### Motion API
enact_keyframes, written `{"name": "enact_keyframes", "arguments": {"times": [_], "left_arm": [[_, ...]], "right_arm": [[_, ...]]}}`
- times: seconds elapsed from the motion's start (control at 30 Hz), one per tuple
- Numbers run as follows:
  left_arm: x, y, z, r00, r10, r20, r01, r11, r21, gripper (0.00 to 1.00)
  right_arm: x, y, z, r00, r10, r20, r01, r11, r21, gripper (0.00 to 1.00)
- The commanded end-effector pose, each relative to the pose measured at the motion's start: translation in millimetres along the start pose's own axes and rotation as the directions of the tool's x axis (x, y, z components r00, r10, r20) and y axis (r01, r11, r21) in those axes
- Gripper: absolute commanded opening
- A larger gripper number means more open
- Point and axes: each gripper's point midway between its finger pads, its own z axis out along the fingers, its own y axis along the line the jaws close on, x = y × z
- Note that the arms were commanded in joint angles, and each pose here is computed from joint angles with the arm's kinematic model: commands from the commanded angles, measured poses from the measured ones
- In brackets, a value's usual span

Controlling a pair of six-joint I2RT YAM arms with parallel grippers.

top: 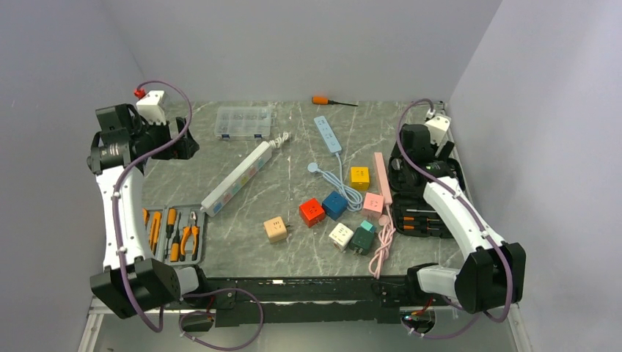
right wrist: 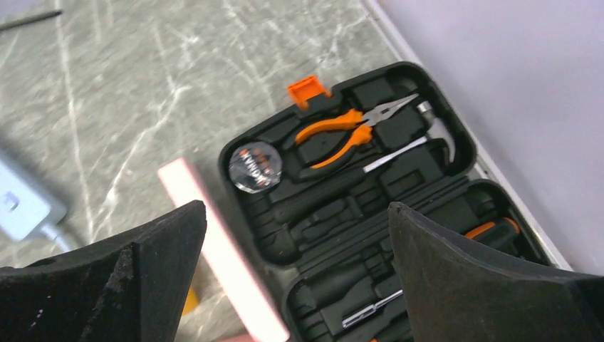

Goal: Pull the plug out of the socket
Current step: Reset both arms

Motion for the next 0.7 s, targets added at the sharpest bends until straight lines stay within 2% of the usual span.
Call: {"name": "enact_keyframes", "arguments": {"times": [0.0,0.13,0.23,0.37,0.53,0.67], "left_arm": [[-12.3,11.8,0.5,0.990,0.010,0.142,0.002,0.996,-0.088,0.99],[-7.1,23.5,7.6,0.979,0.045,0.198,-0.016,0.989,-0.144,0.99],[-5.5,30.8,12.5,0.970,0.083,0.229,-0.043,0.983,-0.176,0.99],[2.9,43.3,24.0,0.967,0.090,0.238,-0.038,0.976,-0.215,0.99],[26.2,53.3,50.5,0.972,0.085,0.221,-0.038,0.977,-0.208,0.99],[43.3,59.3,73.7,0.972,0.091,0.218,-0.050,0.981,-0.186,0.99]], "right_arm": [[-34.9,-21.2,11.0,0.991,0.064,0.121,-0.070,0.996,0.046,1.00],[-24.9,-25.2,27.2,0.987,-0.005,0.161,-0.005,0.998,0.061,1.00],[-21.1,-30.9,33.8,0.981,0.039,0.192,-0.060,0.993,0.103,1.00],[-26.1,-28.2,29.9,0.954,0.092,0.284,-0.105,0.994,0.030,1.00],[-14.0,-33.0,41.6,0.958,0.044,0.282,-0.070,0.994,0.082,1.00],[14.1,-38.1,57.0,0.968,-0.005,0.250,-0.027,0.992,0.125,1.00]]}}
